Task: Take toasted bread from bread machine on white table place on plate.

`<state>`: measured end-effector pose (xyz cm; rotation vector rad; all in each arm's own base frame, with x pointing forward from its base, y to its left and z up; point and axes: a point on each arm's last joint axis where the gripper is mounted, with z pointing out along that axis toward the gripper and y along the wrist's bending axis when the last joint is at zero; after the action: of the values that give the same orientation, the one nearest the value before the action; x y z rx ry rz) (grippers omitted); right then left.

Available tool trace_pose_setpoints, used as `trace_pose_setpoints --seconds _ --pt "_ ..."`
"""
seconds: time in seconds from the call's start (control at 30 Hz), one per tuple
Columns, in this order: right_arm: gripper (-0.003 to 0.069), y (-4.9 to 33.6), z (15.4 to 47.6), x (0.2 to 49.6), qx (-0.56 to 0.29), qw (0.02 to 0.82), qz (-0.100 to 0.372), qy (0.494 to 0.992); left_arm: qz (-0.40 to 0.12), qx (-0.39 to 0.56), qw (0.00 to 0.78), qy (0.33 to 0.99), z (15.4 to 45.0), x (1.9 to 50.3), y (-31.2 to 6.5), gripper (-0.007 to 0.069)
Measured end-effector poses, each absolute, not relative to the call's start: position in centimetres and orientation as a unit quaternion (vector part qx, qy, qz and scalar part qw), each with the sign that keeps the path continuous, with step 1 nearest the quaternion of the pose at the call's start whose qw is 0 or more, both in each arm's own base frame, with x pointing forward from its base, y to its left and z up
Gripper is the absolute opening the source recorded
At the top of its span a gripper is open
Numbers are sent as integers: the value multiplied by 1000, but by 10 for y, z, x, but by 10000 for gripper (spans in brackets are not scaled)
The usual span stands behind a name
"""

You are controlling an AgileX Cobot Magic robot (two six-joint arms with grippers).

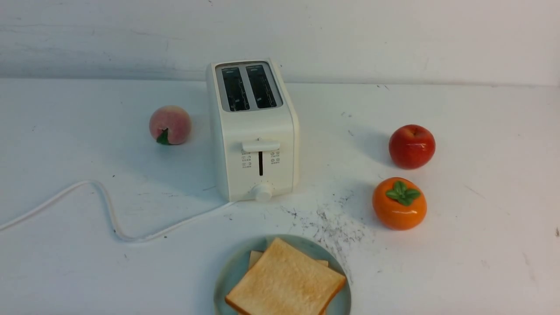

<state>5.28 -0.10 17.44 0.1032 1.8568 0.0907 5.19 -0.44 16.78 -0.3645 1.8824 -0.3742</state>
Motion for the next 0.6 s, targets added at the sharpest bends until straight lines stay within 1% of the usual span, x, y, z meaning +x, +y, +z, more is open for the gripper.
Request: trace_pose_setpoints --seconds 0.6 --pt "192 -1 174 53 44 597 39 800 -158 -154 560 799 168 52 -4 65"
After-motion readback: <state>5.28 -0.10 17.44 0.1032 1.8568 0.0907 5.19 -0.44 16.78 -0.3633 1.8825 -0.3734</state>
